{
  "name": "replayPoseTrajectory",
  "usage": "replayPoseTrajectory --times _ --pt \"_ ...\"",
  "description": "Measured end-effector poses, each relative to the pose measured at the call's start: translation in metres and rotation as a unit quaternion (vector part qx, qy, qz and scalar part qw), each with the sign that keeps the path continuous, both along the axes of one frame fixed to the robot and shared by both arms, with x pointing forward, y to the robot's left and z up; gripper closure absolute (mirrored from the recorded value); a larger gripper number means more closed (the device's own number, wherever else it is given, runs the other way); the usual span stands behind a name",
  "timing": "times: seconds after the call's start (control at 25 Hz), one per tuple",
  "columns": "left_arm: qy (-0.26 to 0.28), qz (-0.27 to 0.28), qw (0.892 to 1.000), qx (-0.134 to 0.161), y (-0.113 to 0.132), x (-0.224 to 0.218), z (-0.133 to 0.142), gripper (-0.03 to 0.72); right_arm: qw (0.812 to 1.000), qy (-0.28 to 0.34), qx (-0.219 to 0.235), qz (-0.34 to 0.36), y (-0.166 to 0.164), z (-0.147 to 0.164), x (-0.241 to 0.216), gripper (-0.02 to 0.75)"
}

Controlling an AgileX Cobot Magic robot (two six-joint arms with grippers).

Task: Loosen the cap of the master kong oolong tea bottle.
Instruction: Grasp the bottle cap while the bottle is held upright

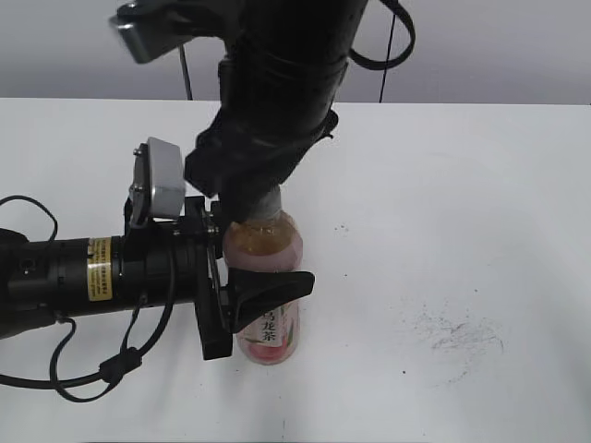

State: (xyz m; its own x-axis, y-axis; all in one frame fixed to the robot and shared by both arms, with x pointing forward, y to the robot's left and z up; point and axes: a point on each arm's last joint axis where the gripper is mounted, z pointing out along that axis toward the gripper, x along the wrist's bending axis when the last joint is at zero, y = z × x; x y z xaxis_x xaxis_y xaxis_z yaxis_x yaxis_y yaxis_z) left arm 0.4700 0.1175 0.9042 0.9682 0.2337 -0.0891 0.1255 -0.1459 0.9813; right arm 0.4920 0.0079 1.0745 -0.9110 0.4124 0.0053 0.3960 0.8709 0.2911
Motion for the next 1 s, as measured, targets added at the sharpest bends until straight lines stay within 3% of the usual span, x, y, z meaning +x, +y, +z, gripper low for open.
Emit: replayPoseTrajectory --times 0.12,0.24,1.0 --pt "0.0 0.0 1.0 0.0 0.0 0.0 0.0 0.244 0.997 0.015 0.004 -0.079 -0.001 -0.0001 0.0011 0.307" --pt "0.0 0.0 1.0 0.0 0.0 0.0 0.0 0.244 0.994 0.023 0.007 -0.109 -0.0012 -0.0004 0.0012 0.307" --pt "-0.001 -0.001 1.0 0.0 0.0 -0.0002 0.0 0.244 0.992 0.036 -0.002 -0.118 -0.0083 -0.0057 -0.0056 0.343"
